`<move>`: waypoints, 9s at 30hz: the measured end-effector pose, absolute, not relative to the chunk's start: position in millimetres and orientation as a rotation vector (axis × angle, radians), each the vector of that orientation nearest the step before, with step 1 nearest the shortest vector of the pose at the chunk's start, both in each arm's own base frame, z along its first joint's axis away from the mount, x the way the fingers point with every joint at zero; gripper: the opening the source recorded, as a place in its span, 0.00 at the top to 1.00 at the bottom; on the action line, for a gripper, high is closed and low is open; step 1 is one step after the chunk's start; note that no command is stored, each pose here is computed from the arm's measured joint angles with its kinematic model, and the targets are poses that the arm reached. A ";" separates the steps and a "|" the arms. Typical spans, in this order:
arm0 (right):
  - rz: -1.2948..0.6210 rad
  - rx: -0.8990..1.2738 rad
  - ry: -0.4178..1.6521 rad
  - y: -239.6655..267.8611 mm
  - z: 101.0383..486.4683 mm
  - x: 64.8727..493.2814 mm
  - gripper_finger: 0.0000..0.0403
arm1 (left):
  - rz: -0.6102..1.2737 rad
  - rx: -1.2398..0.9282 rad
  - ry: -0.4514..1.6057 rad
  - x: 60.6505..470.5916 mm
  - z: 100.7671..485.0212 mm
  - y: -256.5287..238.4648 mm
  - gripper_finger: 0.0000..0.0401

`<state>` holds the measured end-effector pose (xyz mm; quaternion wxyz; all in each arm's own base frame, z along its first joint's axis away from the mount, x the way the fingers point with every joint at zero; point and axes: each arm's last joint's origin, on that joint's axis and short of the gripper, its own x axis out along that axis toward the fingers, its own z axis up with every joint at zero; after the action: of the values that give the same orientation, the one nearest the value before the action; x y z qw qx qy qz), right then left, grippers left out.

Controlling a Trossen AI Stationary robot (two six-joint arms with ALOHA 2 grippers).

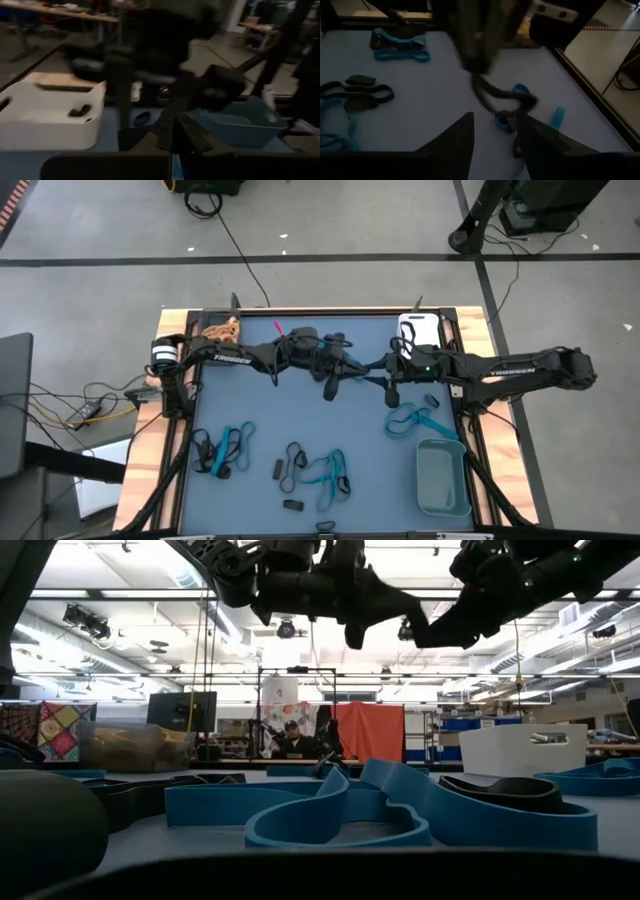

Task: Sort rubber bands into baskets
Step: Put the black rubber band into the white bin

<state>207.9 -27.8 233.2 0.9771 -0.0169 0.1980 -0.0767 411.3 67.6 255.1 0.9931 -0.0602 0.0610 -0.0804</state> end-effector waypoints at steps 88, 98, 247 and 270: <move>-0.884 0.541 0.624 -99.1 210.5 142.7 0.31 | 0.210 0.038 0.750 404.1 126.7 94.9 0.59; -0.861 0.486 0.610 -100.4 213.0 144.6 0.37 | 0.196 0.060 0.769 405.4 116.6 95.4 0.80; -0.699 0.334 0.489 -95.6 205.7 179.8 0.48 | 0.321 -0.063 0.927 374.0 165.4 82.0 0.70; -0.589 0.335 0.489 -93.8 206.7 182.0 0.60 | 0.307 -0.134 0.837 379.2 160.3 85.1 0.97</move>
<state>182.0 -93.8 206.7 0.9139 0.1627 0.2376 -0.2860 379.2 85.1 160.3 0.9000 -0.0646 0.4046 0.1485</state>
